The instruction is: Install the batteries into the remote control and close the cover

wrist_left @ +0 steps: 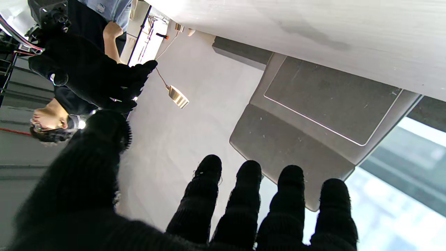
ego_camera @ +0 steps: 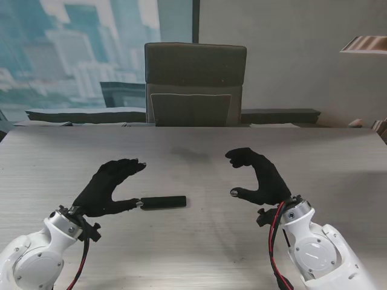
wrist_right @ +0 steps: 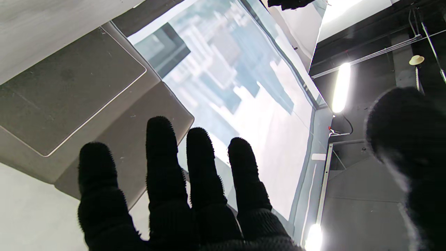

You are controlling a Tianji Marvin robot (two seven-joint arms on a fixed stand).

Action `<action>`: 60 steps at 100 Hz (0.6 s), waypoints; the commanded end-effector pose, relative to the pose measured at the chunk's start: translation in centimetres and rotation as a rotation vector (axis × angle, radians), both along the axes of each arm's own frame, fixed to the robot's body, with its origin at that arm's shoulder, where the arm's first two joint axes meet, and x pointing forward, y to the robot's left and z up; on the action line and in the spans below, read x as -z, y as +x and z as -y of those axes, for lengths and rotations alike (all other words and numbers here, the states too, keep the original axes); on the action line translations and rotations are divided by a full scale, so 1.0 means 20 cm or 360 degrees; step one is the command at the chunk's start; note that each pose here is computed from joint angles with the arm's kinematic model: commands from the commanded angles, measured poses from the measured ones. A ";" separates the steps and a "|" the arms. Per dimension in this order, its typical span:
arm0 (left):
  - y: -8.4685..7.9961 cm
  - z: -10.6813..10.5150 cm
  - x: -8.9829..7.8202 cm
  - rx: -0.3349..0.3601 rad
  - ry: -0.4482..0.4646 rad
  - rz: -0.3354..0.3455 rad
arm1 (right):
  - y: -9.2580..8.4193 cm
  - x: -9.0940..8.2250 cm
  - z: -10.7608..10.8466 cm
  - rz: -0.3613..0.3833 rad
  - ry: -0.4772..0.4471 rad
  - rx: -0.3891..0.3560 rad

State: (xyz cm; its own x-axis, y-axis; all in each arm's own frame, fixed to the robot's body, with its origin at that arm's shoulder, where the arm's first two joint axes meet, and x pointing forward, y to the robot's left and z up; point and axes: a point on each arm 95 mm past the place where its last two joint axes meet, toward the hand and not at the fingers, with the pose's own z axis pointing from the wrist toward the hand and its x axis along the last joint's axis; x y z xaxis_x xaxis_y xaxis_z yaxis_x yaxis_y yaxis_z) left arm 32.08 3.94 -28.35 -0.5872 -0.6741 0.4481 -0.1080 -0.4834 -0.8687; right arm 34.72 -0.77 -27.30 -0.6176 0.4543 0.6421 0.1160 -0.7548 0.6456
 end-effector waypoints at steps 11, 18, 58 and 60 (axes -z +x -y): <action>0.00 0.01 0.01 0.0020 0.0024 -0.0030 | -0.02 0.00 -0.02 0.0004 0.0005 -0.0025; 0.00 0.01 0.01 0.0021 0.0022 -0.0020 | -0.02 0.00 -0.02 0.0003 0.0004 -0.0027; 0.03 0.01 0.00 0.0042 0.0008 -0.0035 | -0.05 0.00 -0.01 0.0009 -0.0002 -0.0003; 0.03 0.01 0.01 0.0041 0.0008 -0.0041 | -0.05 0.00 -0.01 0.0004 -0.0001 -0.0002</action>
State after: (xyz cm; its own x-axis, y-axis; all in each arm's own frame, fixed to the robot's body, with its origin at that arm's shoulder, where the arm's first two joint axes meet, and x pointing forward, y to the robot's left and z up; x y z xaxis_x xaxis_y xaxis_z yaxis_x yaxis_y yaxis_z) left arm 32.60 3.84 -28.33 -0.5950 -0.6639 0.4529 -0.1211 -0.4830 -0.8672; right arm 34.13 -0.92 -27.40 -0.6196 0.4683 0.6299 0.1002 -0.7487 0.6553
